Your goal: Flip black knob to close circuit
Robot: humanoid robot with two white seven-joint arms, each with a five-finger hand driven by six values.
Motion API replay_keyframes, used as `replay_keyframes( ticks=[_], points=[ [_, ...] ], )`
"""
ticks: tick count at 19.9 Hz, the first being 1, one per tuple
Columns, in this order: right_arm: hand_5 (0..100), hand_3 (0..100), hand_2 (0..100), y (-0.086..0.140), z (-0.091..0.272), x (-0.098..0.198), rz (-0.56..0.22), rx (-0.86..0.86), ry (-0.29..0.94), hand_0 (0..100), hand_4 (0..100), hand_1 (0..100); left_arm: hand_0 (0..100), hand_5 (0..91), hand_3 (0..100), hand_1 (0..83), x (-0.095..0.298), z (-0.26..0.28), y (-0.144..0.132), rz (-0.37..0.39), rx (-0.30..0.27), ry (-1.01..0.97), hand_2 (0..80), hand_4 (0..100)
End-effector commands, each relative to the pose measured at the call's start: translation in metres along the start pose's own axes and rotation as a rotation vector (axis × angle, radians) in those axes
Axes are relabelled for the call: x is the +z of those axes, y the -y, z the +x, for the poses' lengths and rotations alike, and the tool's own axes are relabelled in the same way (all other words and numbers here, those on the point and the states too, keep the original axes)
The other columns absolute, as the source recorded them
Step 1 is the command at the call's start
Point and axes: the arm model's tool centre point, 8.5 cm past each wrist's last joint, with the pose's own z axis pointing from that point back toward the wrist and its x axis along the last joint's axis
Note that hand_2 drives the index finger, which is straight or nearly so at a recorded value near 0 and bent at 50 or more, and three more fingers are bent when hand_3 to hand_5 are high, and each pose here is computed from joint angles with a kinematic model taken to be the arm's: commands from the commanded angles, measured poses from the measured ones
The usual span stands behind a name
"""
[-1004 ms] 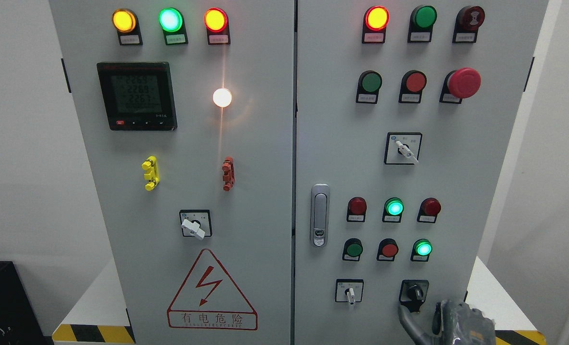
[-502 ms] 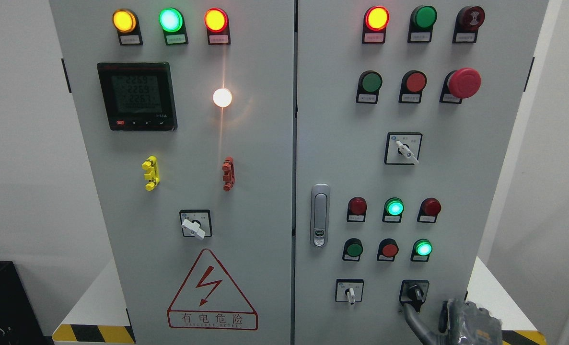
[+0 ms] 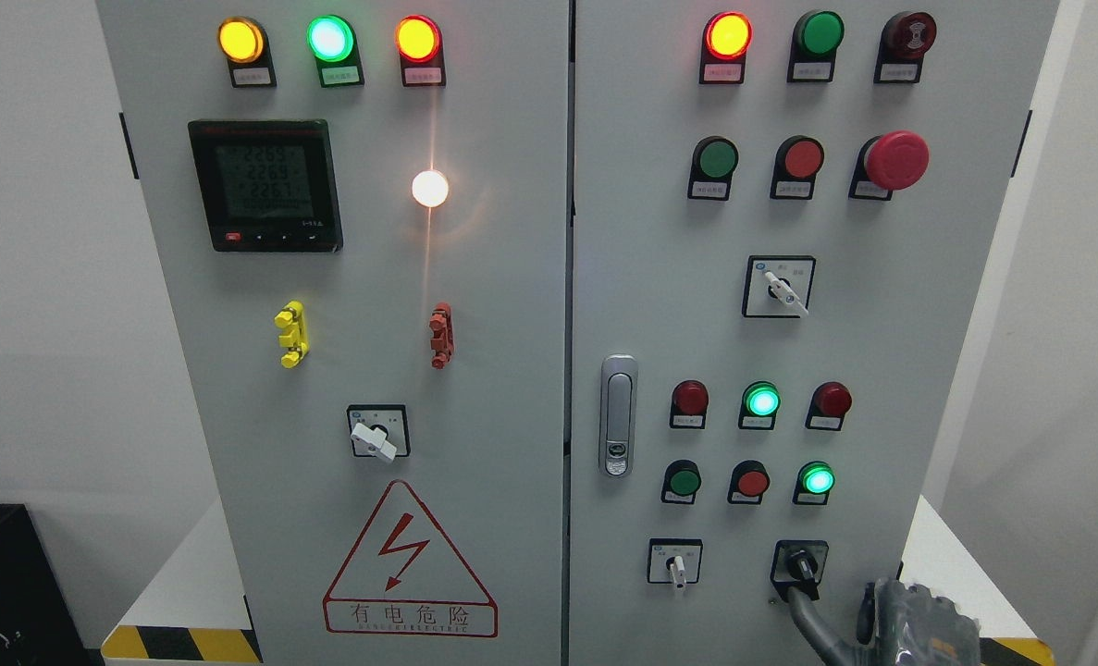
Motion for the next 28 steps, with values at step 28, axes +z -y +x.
replay_keyframes(
  ticks=[28],
  points=[
    [100, 100, 87, 0.0128, -0.0052, -0.0053, -0.033, -0.031, -0.014, 0, 96, 0, 12, 0.0, 0, 55.6, 0.0000, -0.0049, 0.0016, -0.003, 0.003, 0.005, 0.0, 0]
  ],
)
